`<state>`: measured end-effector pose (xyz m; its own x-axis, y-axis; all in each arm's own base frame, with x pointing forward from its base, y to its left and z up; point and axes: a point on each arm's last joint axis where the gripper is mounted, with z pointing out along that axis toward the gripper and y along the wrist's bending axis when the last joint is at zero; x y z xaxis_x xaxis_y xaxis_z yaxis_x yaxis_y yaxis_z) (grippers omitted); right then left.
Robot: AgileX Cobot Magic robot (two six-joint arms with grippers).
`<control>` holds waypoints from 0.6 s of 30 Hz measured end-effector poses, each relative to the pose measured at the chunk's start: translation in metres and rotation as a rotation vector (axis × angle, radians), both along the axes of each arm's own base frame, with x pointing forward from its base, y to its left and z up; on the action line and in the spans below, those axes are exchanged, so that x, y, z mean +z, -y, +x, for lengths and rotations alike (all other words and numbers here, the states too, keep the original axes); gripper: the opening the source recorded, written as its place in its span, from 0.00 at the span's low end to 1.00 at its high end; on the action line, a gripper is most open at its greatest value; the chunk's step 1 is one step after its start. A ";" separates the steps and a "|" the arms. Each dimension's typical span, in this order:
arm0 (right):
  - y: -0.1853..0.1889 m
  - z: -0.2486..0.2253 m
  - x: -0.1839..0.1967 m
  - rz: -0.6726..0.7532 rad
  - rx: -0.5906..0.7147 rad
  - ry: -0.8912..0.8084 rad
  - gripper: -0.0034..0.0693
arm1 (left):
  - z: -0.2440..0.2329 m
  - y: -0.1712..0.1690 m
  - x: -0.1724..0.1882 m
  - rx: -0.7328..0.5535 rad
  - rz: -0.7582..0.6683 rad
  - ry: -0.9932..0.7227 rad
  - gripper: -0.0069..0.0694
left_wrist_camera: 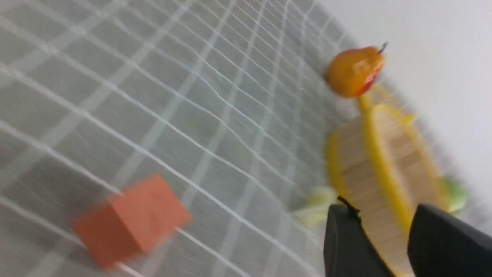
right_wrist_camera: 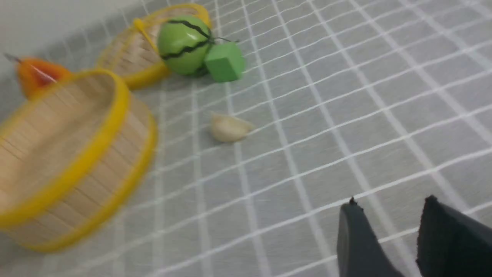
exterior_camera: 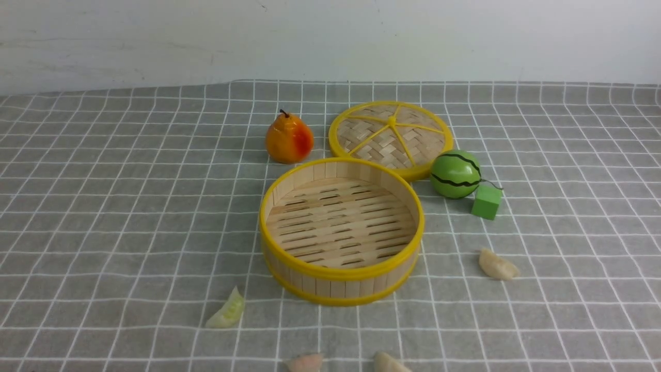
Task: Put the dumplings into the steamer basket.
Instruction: Use the left arm to grab a dumpling
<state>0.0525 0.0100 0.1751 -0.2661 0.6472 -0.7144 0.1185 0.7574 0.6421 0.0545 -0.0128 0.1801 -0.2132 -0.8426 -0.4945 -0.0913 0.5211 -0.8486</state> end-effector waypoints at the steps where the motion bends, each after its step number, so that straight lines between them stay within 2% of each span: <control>1: -0.004 0.000 0.000 0.170 -0.002 -0.009 0.38 | 0.000 0.002 0.002 0.009 -0.194 -0.008 0.40; 3: -0.008 0.000 0.002 0.379 -0.008 -0.017 0.38 | 0.000 0.004 0.005 0.016 -0.394 -0.012 0.40; 6: -0.011 0.000 0.003 0.503 -0.006 -0.019 0.38 | 0.000 0.005 0.007 0.016 -0.467 -0.006 0.40; 13: -0.011 0.000 0.003 0.458 0.004 -0.007 0.38 | 0.000 0.005 0.007 0.004 -0.401 0.013 0.40; 16: -0.011 0.000 0.004 0.398 0.020 0.003 0.38 | -0.001 0.006 0.011 -0.024 -0.299 0.034 0.40; 18: -0.011 0.000 0.009 0.307 0.047 0.032 0.38 | -0.004 0.008 0.031 -0.070 -0.155 0.100 0.40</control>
<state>0.0522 0.0209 0.1840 -0.2813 0.8217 -0.4956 0.0642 0.5314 0.8447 0.0507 -0.0209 0.2109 -0.2304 -0.8950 -0.3819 0.0298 0.3858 -0.9221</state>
